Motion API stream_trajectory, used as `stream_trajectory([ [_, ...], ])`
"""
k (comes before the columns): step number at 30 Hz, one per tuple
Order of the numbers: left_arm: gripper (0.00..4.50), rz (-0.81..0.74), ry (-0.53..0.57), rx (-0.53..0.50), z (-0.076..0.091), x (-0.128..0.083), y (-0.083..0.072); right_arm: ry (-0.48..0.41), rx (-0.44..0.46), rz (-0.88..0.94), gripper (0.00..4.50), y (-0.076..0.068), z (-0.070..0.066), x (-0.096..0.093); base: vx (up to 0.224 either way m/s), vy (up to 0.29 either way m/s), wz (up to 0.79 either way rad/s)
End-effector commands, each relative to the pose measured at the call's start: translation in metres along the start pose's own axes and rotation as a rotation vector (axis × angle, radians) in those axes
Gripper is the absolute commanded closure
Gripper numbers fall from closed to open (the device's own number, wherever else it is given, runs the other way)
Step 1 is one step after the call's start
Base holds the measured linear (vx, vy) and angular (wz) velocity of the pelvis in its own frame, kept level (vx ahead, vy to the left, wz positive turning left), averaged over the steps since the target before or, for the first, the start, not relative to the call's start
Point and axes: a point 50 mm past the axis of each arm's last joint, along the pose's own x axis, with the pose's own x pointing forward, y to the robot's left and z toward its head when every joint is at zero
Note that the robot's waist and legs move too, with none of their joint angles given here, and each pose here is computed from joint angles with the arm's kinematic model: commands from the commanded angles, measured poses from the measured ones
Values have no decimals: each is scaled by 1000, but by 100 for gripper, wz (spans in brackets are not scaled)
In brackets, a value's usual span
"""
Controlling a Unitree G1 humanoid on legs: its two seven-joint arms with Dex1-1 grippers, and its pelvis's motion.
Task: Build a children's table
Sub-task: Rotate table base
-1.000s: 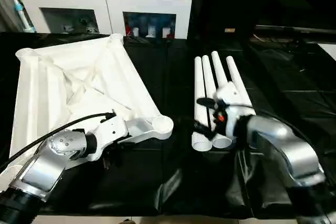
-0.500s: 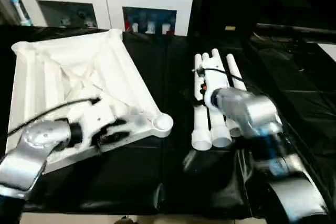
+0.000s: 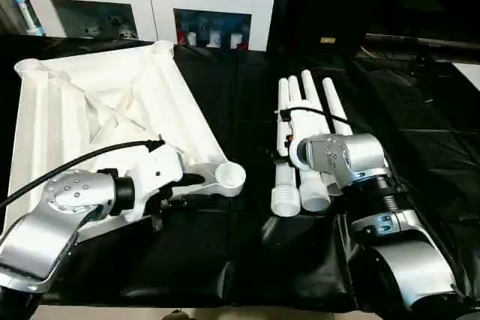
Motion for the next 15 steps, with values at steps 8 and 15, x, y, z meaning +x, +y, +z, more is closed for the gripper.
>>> stream_trajectory([
  [8,274,-24,-23,27,14,4,-3,109,66,27,46,0,-15,7,0,0,0],
  [15,274,-24,-33,22,18,4,-5,129,113,36,99,-1,-18,9,0,0,0],
])
